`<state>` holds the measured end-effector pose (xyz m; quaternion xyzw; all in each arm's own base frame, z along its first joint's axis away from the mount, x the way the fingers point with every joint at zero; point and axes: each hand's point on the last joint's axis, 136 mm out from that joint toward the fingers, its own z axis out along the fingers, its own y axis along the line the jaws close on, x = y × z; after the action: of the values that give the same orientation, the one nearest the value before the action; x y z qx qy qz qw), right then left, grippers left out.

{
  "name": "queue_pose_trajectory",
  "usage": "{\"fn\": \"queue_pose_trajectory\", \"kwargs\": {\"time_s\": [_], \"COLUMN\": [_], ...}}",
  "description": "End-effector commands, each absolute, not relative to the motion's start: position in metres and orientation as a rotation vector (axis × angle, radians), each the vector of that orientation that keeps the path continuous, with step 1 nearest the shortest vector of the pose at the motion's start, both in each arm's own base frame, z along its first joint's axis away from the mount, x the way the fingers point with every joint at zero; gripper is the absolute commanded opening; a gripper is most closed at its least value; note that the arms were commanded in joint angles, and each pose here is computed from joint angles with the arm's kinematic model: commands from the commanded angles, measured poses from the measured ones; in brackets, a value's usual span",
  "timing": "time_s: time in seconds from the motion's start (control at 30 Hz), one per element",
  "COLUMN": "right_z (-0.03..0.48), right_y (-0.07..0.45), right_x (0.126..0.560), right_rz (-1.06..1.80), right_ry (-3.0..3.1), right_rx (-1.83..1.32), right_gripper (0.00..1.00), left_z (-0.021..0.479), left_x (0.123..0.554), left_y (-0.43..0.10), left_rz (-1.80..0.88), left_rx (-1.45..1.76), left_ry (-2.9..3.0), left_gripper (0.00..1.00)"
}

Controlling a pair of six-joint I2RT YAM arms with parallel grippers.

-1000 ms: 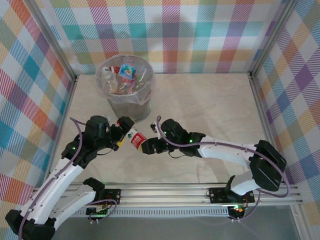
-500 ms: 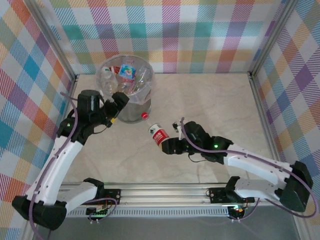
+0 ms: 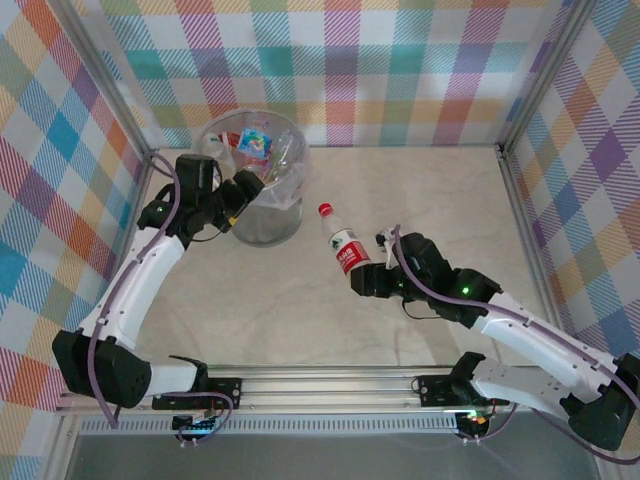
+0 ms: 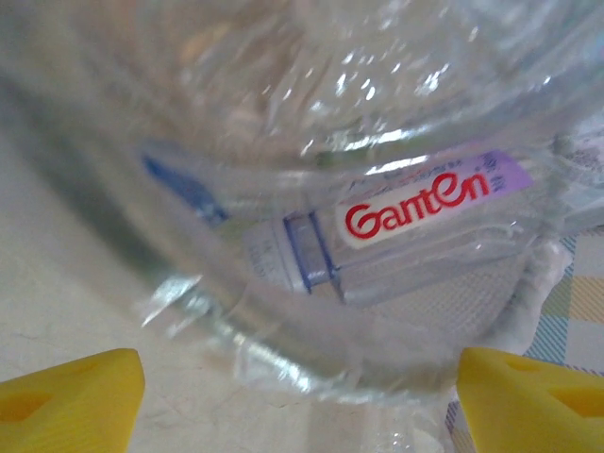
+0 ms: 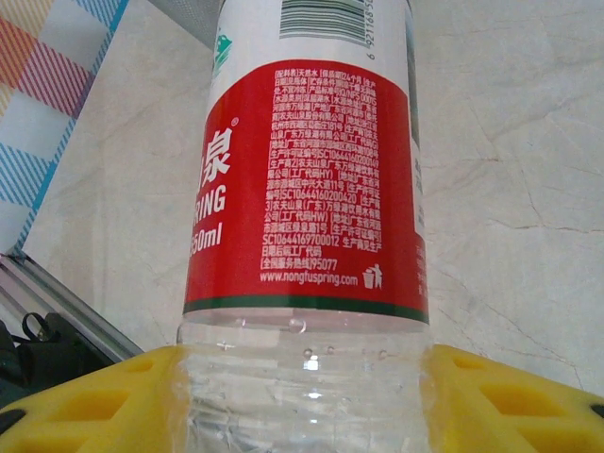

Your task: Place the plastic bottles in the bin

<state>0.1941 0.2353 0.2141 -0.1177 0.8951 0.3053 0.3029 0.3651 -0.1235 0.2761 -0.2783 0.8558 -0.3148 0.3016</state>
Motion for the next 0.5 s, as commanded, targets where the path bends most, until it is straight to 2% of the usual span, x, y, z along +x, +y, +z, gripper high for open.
{"fn": "queue_pose_trajectory", "kwargs": {"time_s": [0.0, 0.1, 0.3, 0.4, 0.47], "right_z": [0.222, 0.220, 0.224, 0.229, 0.237], "right_y": [0.229, 0.228, 0.223, 0.220, 0.219], "right_x": [0.194, 0.193, 0.193, 0.196, 0.198], "right_rz": [0.791, 0.793, 0.780, 0.772, 0.771], "right_ry": [2.351, 2.353, 2.350, 2.350, 2.331], "right_rx": [-0.320, -0.316, -0.317, -0.311, -0.314], "right_gripper": [0.59, 0.59, 0.59, 0.58, 0.58], "left_z": [0.303, 0.303, 0.285, 0.279, 0.276], "left_x": [0.378, 0.382, 0.386, 0.382, 0.380], "left_y": [-0.120, -0.120, -0.126, -0.126, -0.126], "left_rz": [-0.856, -0.854, -0.868, -0.861, -0.855], "left_rx": [-0.709, -0.723, -0.744, -0.745, -0.734], "left_ry": [2.188, 2.191, 2.246, 2.268, 2.284], "left_gripper": [0.85, 0.84, 0.75, 0.70, 0.63]}}
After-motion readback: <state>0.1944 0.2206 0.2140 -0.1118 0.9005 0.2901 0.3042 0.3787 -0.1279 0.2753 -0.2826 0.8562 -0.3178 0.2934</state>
